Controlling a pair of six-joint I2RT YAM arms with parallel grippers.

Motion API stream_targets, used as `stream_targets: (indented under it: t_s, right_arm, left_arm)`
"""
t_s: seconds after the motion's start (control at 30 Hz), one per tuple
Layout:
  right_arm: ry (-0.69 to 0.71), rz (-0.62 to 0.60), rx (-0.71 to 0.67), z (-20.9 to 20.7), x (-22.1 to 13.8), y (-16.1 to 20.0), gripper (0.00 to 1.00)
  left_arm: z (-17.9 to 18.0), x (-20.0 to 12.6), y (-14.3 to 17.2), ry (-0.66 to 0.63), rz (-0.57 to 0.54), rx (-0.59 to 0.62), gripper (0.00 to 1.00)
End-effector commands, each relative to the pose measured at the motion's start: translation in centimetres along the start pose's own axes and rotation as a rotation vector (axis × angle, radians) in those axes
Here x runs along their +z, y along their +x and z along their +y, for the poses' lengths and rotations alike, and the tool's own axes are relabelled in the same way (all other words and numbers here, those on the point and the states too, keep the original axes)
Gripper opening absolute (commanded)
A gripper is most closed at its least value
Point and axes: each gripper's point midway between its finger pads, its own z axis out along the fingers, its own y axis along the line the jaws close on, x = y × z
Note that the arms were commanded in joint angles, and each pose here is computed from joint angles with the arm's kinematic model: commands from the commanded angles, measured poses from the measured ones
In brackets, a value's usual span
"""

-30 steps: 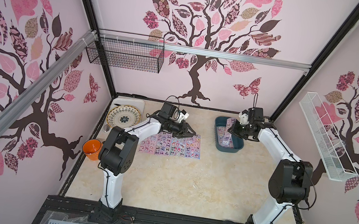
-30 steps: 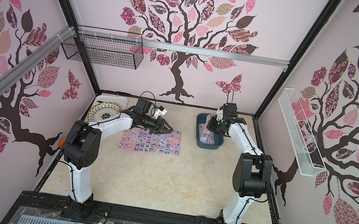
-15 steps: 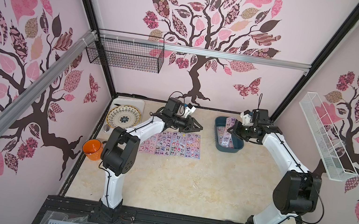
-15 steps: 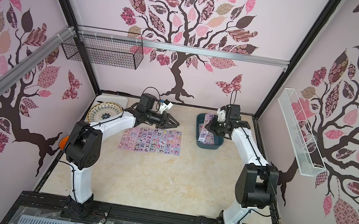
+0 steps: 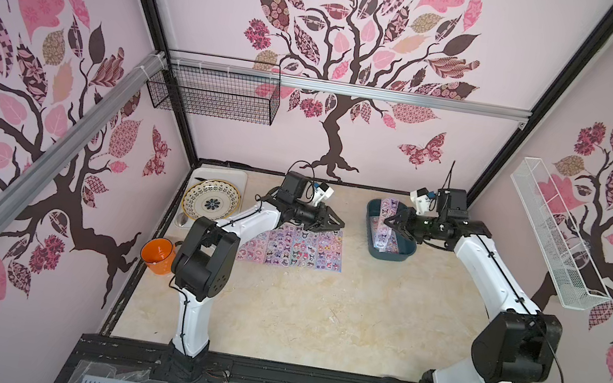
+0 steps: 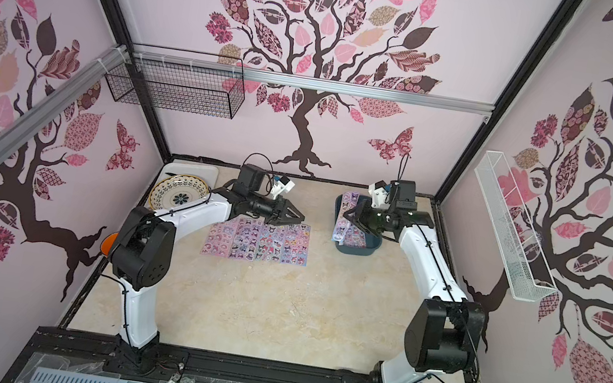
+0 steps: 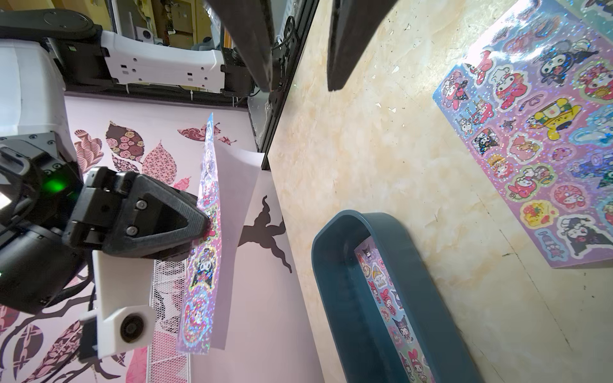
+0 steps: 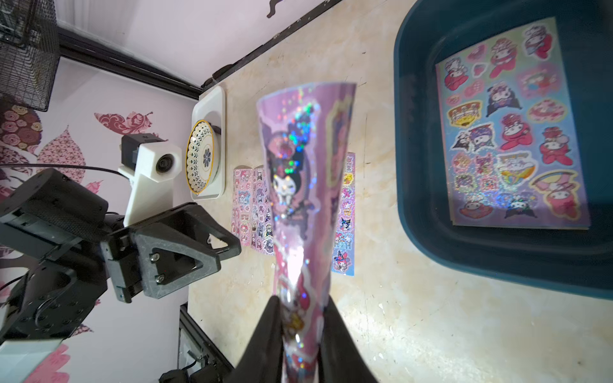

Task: Take the stickers out of the storage box
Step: Pick up the sticker from the storage box, then move the storage box to the center of the board.

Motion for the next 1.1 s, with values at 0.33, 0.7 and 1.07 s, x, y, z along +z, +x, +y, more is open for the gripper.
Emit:
stream_targets:
  t_s: [0.33,0.7,1.07]
  right_arm:
    - [-0.185,0.023,0.018,4.3,-2.0,0.7,0.23]
    - [-0.273,0.041,0.057,5.7,-1.6,0.8,0.23]
    - [-0.275,0.088,0.051,6.4,0.6,1.9,0.24]
  left_arm:
    - [-4.4,0.0,0.7,0.125,0.024,0.087,0.34]
    - [-6.0,0.6,1.2,0.188,0.039,0.092,0.35]
    - [-7.3,1.0,1.0,0.271,0.033,0.062,0.35]
